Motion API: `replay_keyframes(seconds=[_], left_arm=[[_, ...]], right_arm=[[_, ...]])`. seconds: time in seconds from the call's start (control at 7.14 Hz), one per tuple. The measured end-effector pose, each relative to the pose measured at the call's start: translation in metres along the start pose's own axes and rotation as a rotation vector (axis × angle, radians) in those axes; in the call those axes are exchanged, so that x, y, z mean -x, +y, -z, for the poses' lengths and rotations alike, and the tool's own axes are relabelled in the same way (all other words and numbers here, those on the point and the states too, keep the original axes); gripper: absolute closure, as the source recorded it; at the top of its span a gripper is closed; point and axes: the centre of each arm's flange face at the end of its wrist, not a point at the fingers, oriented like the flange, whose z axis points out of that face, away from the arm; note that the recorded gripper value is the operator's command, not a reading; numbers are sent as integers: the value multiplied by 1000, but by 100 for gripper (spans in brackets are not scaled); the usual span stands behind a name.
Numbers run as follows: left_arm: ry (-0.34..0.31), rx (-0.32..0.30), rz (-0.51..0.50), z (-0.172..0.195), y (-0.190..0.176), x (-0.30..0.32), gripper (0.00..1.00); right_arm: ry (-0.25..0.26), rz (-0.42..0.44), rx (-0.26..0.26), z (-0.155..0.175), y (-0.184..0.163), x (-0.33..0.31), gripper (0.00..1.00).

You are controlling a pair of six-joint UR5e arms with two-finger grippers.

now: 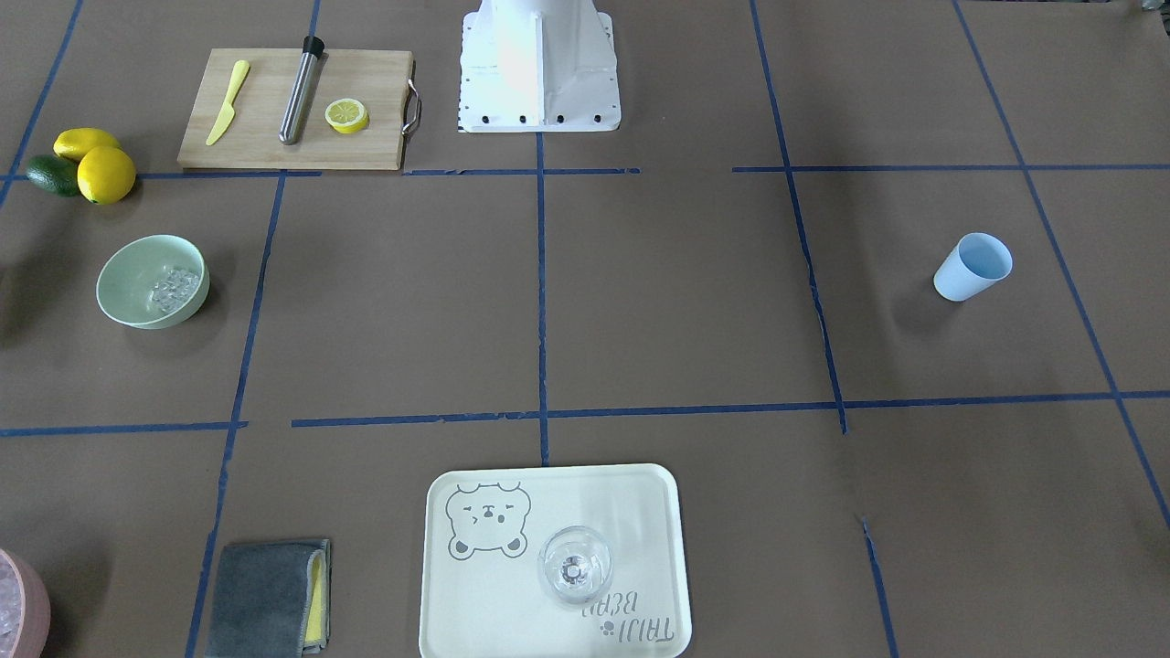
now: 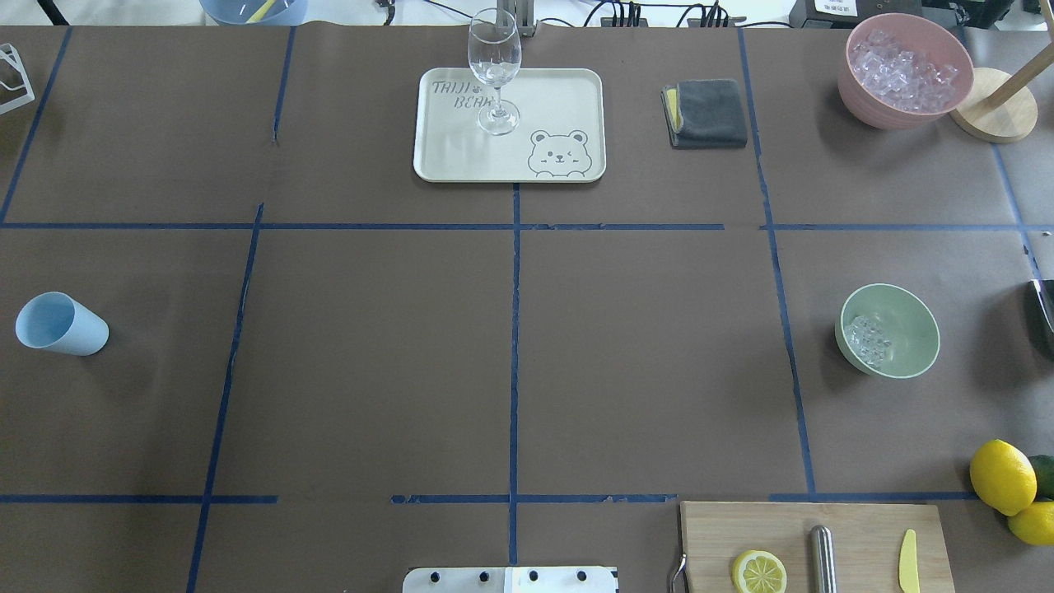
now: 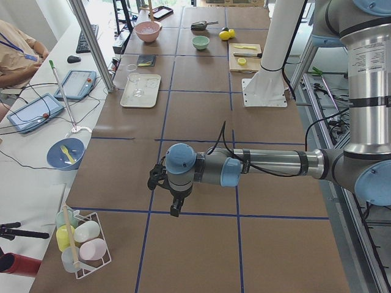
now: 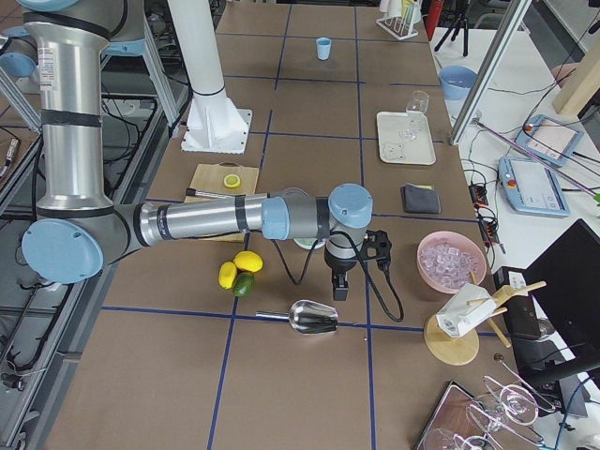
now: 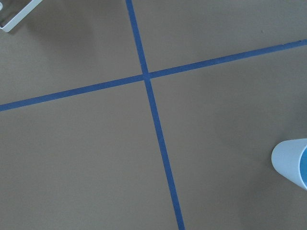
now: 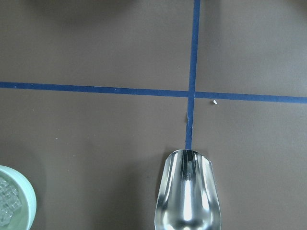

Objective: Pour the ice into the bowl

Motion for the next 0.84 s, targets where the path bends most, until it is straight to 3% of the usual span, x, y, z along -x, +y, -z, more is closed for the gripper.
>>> replay_keyframes(seconds=[0.28, 0.84], left_arm=[[-2, 25, -42, -1, 1, 3, 0], [-18, 55, -22, 9, -13, 0, 0]], right_arm=[[-4, 3, 7, -2, 0, 3, 0], [-10, 6, 14, -6, -1, 5, 0]])
